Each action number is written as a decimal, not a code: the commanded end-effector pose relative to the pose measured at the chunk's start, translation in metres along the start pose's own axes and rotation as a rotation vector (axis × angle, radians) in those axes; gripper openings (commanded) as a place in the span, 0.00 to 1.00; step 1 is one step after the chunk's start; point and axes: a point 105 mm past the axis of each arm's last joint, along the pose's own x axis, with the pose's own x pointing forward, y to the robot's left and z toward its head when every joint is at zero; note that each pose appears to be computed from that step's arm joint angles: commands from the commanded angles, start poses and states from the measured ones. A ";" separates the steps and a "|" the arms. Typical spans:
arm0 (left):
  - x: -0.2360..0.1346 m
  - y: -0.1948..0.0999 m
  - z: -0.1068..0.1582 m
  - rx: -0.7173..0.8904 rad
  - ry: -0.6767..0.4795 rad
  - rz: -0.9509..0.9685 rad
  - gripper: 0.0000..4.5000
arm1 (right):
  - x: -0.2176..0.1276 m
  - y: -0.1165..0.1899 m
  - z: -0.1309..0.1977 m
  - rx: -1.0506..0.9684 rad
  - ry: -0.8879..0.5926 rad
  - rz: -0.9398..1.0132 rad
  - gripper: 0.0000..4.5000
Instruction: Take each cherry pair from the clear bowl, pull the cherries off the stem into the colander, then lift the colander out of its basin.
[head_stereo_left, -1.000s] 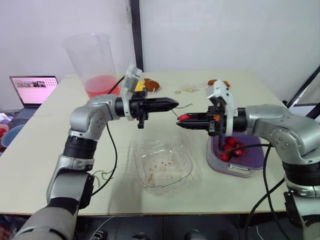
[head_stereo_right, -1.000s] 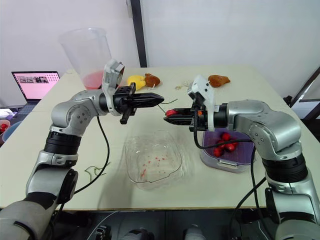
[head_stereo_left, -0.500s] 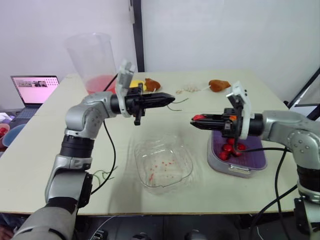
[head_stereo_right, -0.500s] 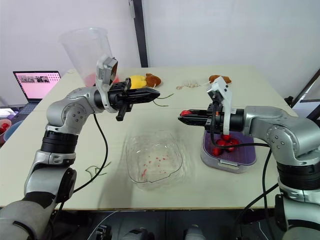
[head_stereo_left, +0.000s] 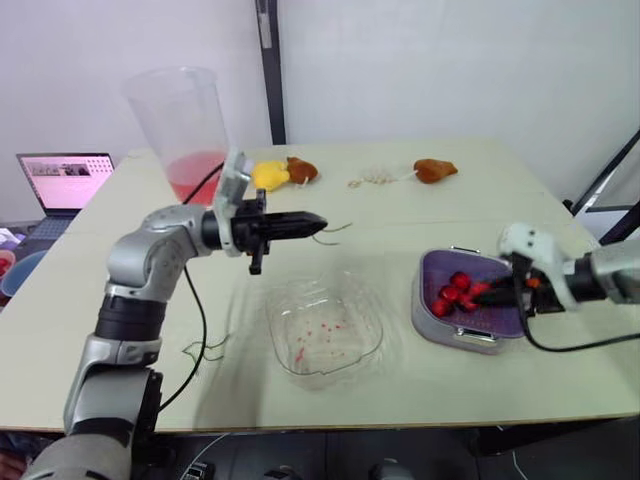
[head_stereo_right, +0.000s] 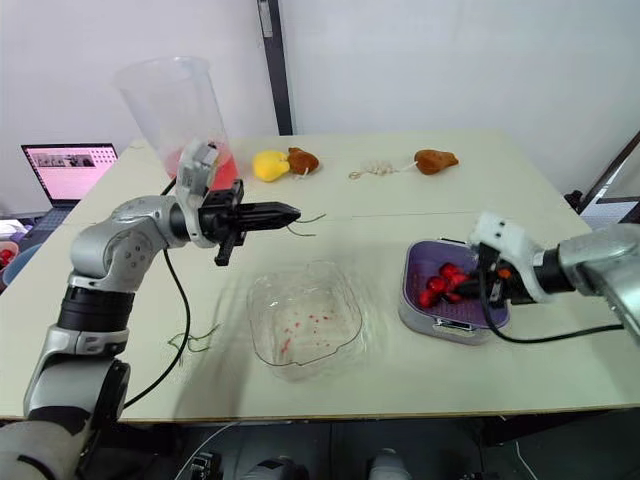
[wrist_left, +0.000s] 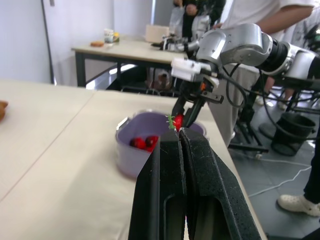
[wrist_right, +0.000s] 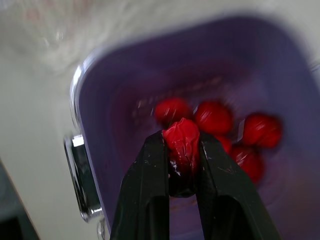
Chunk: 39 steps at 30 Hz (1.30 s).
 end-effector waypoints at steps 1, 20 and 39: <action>-0.003 -0.008 0.009 0.049 0.003 -0.001 0.00 | 0.001 -0.006 -0.004 -0.090 0.043 -0.044 0.13; -0.046 -0.008 0.003 -0.048 0.034 0.242 0.00 | -0.062 0.037 0.153 -0.249 -0.570 0.223 1.00; -0.180 -0.081 -0.126 -0.414 0.325 0.755 0.00 | -0.034 0.071 0.180 -0.446 -0.593 0.424 1.00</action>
